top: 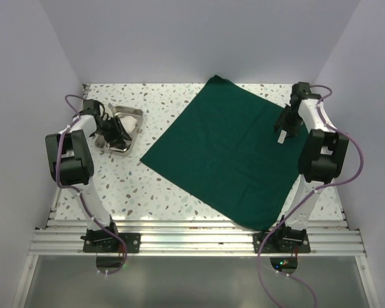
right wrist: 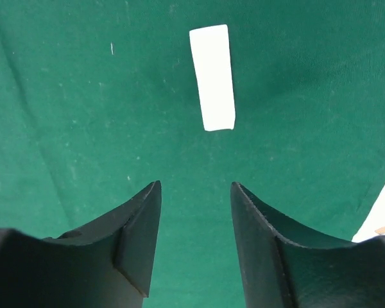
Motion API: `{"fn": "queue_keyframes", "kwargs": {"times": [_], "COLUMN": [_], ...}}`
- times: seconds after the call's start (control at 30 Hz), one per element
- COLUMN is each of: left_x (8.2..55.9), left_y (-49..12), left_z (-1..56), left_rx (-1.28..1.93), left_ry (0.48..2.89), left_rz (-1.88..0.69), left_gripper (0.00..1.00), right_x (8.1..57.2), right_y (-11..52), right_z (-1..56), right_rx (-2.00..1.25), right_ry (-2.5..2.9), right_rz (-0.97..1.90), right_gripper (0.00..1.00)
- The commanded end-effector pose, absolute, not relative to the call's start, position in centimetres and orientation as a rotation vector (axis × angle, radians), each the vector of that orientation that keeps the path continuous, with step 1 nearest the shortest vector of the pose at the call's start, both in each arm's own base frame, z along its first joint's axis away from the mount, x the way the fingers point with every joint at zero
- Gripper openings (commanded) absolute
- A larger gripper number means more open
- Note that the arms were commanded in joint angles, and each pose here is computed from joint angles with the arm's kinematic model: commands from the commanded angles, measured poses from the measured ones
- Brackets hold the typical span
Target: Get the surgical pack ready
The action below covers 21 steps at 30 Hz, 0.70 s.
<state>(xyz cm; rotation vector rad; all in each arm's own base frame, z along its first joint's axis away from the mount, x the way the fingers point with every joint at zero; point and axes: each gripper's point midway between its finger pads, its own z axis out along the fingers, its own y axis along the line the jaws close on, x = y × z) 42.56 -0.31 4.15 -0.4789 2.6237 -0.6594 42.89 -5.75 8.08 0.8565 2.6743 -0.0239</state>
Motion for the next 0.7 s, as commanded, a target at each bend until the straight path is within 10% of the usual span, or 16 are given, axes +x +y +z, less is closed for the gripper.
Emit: {"fn": "queue_keyframes", "kwargs": {"times": [0.0, 0.67], "left_x": [42.7, 42.2], "left_y": [0.8, -3.3], "left_z": [4.8, 10.2], "left_rx": [-0.477, -0.365], "left_ry": [2.630, 2.524], "left_rz": [-0.569, -0.648], "left_gripper": [0.45, 0.58], "right_x": [44.2, 47.6], "right_y": [-7.1, -8.9], "right_z": [7.4, 2.7], "right_rx": [0.810, 0.801], "right_ry": [2.649, 2.658], "right_rz": [-0.106, -0.075], "right_gripper": [0.49, 0.43]}}
